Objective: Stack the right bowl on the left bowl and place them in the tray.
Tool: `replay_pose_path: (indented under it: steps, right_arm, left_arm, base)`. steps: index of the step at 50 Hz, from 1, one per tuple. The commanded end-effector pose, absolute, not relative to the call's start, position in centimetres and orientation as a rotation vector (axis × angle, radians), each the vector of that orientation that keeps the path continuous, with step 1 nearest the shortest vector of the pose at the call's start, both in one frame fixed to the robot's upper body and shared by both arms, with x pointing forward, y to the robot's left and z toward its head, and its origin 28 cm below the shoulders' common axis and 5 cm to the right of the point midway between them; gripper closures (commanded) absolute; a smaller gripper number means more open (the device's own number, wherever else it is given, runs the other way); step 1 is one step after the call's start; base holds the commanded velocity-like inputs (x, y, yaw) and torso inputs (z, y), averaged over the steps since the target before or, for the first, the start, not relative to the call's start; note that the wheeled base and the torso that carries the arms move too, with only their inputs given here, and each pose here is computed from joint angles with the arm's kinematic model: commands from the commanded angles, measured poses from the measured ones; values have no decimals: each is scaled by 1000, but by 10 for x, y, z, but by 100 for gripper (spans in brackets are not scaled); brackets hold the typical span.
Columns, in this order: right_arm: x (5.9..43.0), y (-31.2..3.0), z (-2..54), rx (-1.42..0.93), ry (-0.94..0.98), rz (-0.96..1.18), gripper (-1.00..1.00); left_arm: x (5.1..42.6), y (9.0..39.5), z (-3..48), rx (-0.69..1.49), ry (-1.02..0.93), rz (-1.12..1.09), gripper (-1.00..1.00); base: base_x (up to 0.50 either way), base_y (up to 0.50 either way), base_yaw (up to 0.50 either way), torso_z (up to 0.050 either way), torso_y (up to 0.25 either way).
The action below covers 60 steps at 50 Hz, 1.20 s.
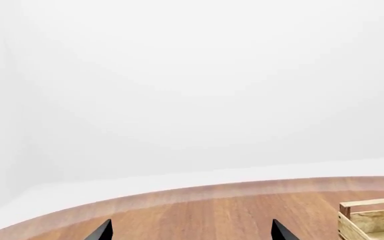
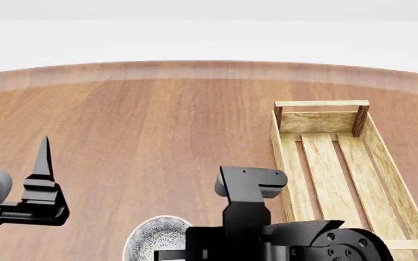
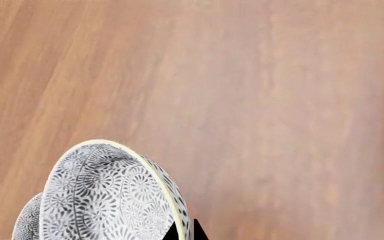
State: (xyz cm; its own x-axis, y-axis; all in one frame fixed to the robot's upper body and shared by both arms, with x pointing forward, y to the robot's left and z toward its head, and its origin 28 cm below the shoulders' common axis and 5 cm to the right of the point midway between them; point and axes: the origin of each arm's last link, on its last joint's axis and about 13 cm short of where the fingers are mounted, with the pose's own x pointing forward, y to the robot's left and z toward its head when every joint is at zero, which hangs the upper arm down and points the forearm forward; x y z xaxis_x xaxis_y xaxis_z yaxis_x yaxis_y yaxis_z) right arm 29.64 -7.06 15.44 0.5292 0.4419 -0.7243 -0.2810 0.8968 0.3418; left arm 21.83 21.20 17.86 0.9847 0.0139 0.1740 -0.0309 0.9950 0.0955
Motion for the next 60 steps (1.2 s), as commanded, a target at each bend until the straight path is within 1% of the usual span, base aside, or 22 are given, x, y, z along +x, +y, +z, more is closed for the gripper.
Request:
replay_pose_path:
  steps: [1, 6, 9, 13, 20, 26, 45, 60]
  right_arm:
    - [318, -36, 166, 246, 910, 545, 100]
    - [328, -25, 168, 255, 907, 549, 100]
    - [339, -13, 170, 275, 916, 540, 100]
    - [345, 1, 171, 275, 939, 555, 100]
    - [339, 26, 183, 273, 951, 619, 100]
    - [327, 43, 186, 253, 962, 693, 100]
    - [301, 71, 184, 189, 999, 864, 100]
    - [291, 73, 172, 146, 1017, 918, 100]
  left_arm:
    - [221, 212, 182, 88, -186, 27, -100]
    - [221, 211, 183, 88, -186, 25, -100]
    - [220, 210, 184, 88, -188, 22, -100]
    - [220, 210, 183, 86, -187, 21, -100]
    - [220, 210, 184, 87, -189, 19, -100]
    - [219, 211, 185, 87, -191, 23, -100]
    - [215, 213, 190, 93, -204, 32, -100]
    - [213, 215, 188, 92, -202, 38, -100]
  base:
    - [0, 0, 0, 0, 0]
    - [0, 0, 0, 0, 0]
    - [0, 0, 0, 0, 0]
    - [0, 0, 0, 0, 0]
    - [0, 0, 0, 0, 0]
    - [0, 0, 0, 0, 2]
    - [0, 0, 0, 0, 0]
    - [0, 0, 0, 0, 0]
